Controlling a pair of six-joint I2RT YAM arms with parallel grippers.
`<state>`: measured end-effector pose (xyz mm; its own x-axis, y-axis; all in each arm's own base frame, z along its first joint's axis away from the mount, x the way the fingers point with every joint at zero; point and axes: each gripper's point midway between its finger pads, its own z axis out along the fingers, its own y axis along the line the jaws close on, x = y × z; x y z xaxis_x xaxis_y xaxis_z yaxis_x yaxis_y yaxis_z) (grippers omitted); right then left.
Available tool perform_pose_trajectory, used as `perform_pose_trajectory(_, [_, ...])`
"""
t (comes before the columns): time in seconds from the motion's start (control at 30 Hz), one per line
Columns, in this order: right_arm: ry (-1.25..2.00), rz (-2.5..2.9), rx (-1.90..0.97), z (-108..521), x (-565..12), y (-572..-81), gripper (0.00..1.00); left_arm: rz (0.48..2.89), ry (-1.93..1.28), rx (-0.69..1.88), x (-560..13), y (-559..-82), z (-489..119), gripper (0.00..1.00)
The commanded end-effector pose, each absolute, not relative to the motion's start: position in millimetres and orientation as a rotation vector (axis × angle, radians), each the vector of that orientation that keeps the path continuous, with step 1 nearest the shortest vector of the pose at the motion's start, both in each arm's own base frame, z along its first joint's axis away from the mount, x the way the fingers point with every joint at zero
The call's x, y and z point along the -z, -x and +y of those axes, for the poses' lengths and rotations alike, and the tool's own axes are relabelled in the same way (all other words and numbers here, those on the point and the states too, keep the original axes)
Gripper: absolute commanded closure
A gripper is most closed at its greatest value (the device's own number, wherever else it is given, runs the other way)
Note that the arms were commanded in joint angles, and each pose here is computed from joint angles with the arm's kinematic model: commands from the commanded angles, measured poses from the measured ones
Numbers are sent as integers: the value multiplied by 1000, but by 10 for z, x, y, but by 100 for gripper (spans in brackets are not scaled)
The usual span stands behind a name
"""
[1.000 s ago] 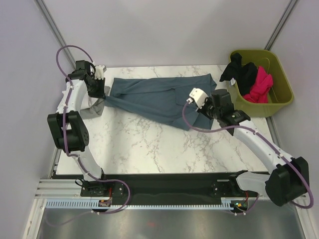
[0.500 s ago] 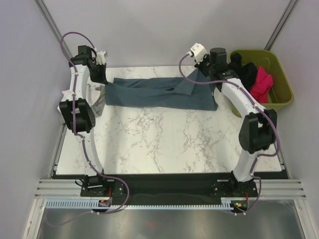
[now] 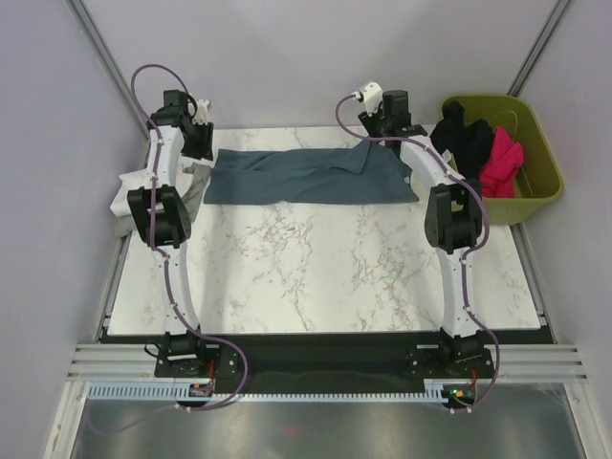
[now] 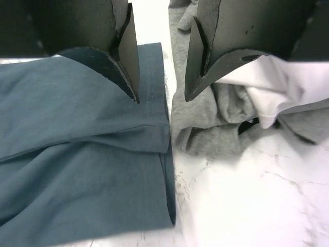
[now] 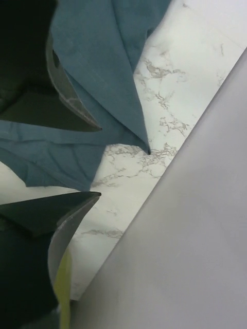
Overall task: Fold and stack the t-shirts
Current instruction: Fold the tshirt
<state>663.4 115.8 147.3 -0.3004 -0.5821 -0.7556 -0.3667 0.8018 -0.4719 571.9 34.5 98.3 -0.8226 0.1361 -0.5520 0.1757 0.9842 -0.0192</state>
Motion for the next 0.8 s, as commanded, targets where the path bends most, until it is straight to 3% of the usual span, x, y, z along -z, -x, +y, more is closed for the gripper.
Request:
perform_pose_trajectory(0.0, [508,1775,208,1120,-2633,-6431,41,2319,-160,68,-2042,-5761,343,53])
perform_pose_trajectory(0.07, [486,1805,158,1131,-2664,-6249,39,2315,-201,201,-2120,-5621,131,53])
perform_pose_trajectory(0.2, [470,2015,33,1152,-1937,-5886,39,2457,-203,371,-1567,-5279,-66,53])
perform_pose_trajectory(0.33, [412,2192,-269,1342,-1375,-5580,39,2558,-187,503,-1132,-5152,-196,56])
perform_pose_trajectory(0.57, [300,2307,-563,1576,-848,-5565,38,2589,-206,573,-710,-5325,-298,57])
perform_pose_trajectory(0.77, [239,2406,-569,1480,-423,-5503,37,2621,-241,525,-432,-5419,-312,57])
